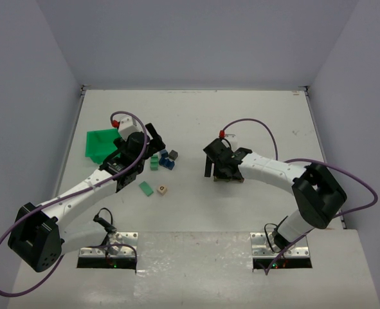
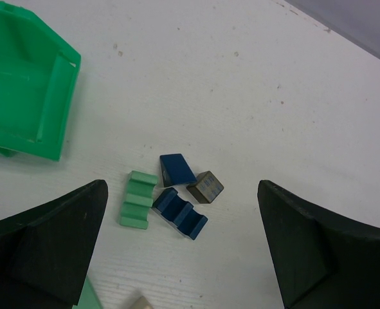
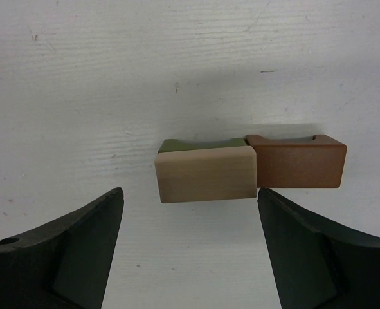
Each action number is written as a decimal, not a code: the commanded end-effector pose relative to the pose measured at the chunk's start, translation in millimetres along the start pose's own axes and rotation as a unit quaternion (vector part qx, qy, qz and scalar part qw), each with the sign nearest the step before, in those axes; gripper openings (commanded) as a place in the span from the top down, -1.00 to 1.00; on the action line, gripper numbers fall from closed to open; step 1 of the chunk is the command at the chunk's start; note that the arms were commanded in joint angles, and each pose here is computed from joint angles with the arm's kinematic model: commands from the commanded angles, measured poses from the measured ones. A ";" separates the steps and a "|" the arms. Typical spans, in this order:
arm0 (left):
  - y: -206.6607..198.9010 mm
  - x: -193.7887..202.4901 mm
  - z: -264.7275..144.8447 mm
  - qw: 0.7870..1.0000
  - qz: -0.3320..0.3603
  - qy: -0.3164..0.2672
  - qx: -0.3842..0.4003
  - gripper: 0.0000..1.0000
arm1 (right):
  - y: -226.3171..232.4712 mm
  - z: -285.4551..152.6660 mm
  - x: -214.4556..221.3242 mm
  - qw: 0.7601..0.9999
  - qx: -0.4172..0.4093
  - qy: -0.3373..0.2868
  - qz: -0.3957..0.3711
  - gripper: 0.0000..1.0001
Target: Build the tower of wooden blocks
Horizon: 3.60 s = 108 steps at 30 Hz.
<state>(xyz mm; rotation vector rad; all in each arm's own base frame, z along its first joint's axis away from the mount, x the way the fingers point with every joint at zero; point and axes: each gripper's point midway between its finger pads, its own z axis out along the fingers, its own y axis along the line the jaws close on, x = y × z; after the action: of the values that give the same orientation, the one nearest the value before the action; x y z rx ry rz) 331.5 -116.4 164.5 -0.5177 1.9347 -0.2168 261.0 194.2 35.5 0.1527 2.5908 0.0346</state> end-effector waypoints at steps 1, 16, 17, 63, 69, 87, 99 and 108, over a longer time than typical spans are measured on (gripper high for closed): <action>-12.1 -10.1 -3.9 1.000 -0.009 -0.015 0.024 -1.00 | 6.9 -5.6 -9.5 1.000 -0.018 -0.014 0.020 -0.68; -10.3 -11.6 -7.1 0.999 -0.013 -0.018 0.026 -1.00 | -3.6 0.6 -10.3 1.000 0.005 -0.021 0.010 -0.69; -10.4 -11.9 -7.2 0.999 -0.013 -0.019 0.026 -1.00 | -5.3 1.2 -10.1 1.000 0.007 -0.021 0.010 -0.69; -8.5 -16.0 -12.8 0.999 -0.018 -0.020 0.025 -1.00 | -2.1 -33.8 -47.8 0.995 -0.030 -0.092 -0.002 -0.89; 6.5 -16.0 -21.3 0.999 -0.030 -0.020 0.001 -1.00 | 24.9 -58.6 -65.0 0.983 -0.119 -0.130 -0.055 -0.97; 123.1 -0.1 -92.7 0.968 -0.164 -0.023 -0.190 -1.00 | 244.8 -60.5 26.7 0.871 -0.360 -0.046 -0.332 -0.97; 133.4 -7.2 -105.8 0.962 -0.197 -0.045 -0.181 -1.00 | 292.1 -7.5 55.7 0.881 -0.295 -0.039 -0.369 -0.97; 129.4 -3.8 -101.3 0.965 -0.189 -0.038 -0.178 -1.00 | 293.2 13.3 74.9 0.879 -0.274 -0.041 -0.389 0.06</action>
<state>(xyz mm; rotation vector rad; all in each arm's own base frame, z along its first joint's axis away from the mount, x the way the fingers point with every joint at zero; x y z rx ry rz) 203.1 -5.1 159.3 -1.1305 1.8047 -0.0747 233.1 482.5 -3.1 -1.0517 2.3170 0.4627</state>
